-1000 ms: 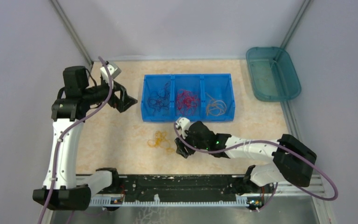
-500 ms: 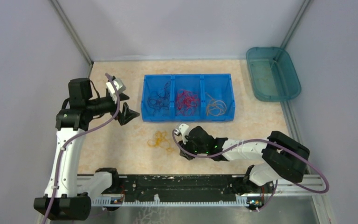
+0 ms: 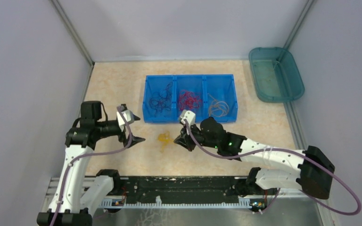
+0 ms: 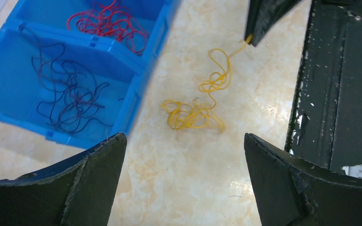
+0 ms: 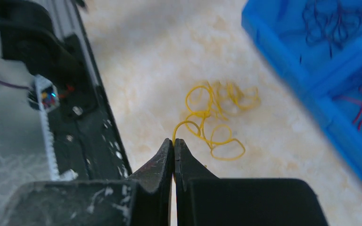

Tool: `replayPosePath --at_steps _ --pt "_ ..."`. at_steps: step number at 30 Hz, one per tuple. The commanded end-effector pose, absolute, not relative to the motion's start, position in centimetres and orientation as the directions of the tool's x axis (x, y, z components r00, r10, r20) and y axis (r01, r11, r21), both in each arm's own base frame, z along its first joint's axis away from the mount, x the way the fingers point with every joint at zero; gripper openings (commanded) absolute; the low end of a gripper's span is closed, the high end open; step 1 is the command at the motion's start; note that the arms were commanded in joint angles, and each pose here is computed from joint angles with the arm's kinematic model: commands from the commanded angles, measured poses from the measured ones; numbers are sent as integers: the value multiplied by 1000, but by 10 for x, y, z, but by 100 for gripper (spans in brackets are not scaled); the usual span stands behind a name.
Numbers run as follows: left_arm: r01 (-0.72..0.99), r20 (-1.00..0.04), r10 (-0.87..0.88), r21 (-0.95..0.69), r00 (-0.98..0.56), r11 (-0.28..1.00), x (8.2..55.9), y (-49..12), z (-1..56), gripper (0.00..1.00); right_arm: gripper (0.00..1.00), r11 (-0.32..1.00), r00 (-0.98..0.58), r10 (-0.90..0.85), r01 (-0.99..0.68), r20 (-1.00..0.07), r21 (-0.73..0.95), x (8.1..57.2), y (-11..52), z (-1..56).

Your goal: Untangle the cables

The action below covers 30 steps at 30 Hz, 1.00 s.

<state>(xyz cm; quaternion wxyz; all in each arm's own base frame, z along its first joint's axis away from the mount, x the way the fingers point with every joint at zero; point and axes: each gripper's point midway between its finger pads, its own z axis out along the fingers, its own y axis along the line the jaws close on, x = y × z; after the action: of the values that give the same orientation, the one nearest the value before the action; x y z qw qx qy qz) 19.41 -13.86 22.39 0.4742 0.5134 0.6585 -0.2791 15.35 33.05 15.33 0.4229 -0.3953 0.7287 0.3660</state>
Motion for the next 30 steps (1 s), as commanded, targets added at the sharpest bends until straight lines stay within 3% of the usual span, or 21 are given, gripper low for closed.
replayPosePath --at_steps 1,10,15,22,28,30 --pt "950 -909 366 270 198 157 171 -157 234 100 0 292 -289 -130 -925 -949 242 142 354 232" --pt "953 -901 334 303 277 28 158 -198 241 94 0 183 -327 -73 -933 -942 309 134 380 262" --pt "969 -903 353 243 245 -51 144 -220 225 78 0 157 -330 -75 -936 -941 316 133 386 267" --pt "973 -902 366 225 231 -59 144 -228 221 37 0 137 -341 -73 -934 -937 329 129 387 269" --pt "976 -904 369 208 215 -59 141 -229 217 31 0 113 -360 -43 -928 -932 354 125 389 276" --pt "977 -903 374 207 212 -55 141 -228 215 22 0 110 -366 -26 -926 -930 362 126 389 279"
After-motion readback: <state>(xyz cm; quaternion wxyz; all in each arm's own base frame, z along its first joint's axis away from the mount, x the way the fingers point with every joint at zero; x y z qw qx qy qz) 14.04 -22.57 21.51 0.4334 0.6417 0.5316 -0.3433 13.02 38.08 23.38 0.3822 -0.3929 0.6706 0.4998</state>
